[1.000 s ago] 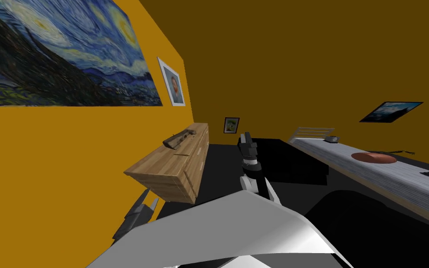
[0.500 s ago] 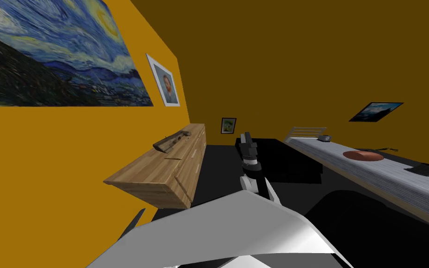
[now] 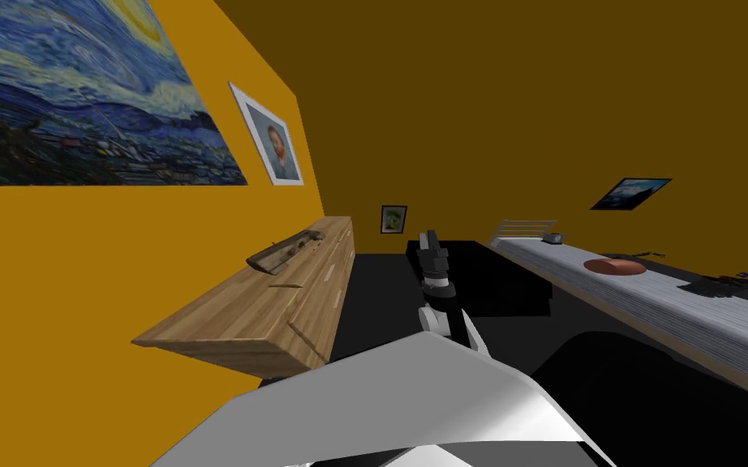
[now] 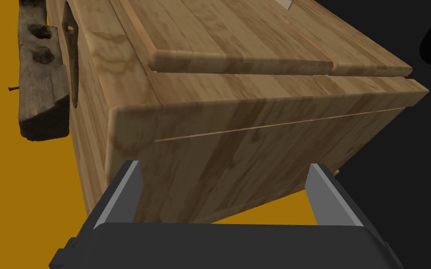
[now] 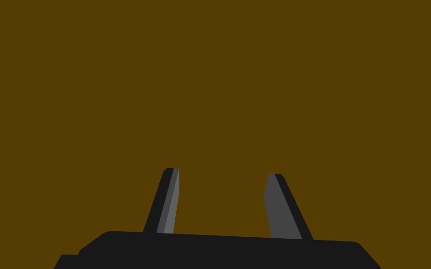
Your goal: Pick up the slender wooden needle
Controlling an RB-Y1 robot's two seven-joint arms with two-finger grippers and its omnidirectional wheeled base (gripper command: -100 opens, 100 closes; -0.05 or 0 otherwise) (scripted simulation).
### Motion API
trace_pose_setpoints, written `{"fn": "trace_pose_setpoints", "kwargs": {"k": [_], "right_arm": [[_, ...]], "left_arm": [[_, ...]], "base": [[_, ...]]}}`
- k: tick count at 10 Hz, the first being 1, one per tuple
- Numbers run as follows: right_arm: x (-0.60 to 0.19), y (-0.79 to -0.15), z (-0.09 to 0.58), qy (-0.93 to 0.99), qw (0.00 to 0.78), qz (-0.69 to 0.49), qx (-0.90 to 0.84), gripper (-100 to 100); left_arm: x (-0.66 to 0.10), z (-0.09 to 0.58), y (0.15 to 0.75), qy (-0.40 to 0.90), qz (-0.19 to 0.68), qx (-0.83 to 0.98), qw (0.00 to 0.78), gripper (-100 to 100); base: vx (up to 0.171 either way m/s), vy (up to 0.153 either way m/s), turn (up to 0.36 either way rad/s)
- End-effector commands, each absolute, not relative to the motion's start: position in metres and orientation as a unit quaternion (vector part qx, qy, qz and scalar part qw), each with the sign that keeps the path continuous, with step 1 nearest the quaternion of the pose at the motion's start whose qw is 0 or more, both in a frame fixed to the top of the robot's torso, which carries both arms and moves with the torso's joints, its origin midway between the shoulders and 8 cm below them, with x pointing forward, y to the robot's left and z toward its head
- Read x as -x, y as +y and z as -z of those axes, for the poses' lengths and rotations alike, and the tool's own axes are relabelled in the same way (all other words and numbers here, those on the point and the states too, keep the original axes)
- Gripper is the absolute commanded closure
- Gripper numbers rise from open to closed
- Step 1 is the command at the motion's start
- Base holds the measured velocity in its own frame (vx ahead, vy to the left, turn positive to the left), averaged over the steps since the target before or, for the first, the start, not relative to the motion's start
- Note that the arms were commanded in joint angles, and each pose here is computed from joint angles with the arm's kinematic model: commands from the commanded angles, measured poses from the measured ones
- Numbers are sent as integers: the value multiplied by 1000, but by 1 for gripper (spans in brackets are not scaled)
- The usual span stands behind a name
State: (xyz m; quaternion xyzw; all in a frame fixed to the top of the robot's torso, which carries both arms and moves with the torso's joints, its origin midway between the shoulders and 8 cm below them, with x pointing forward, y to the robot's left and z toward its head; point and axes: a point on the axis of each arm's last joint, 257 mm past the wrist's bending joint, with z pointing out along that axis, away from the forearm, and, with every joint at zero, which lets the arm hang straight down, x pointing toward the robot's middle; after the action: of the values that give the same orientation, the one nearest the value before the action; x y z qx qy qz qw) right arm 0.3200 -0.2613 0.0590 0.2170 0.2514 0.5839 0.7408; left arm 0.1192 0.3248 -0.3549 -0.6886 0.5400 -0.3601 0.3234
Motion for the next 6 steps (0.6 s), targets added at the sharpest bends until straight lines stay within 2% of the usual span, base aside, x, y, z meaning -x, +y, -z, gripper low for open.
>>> {"fn": "trace_pose_setpoints", "kwargs": {"k": [1, 6], "right_arm": [[-320, -261, -59, 251, 741, -584, -217, 0], [-320, -261, -59, 251, 741, -584, -217, 0]], "left_arm": [[-84, 372, 327, 542, 333, 715, 290, -100], [3, 392, 331, 540, 267, 765, 227, -100]], "base": [[128, -86, -107], [114, -86, -112]]}}
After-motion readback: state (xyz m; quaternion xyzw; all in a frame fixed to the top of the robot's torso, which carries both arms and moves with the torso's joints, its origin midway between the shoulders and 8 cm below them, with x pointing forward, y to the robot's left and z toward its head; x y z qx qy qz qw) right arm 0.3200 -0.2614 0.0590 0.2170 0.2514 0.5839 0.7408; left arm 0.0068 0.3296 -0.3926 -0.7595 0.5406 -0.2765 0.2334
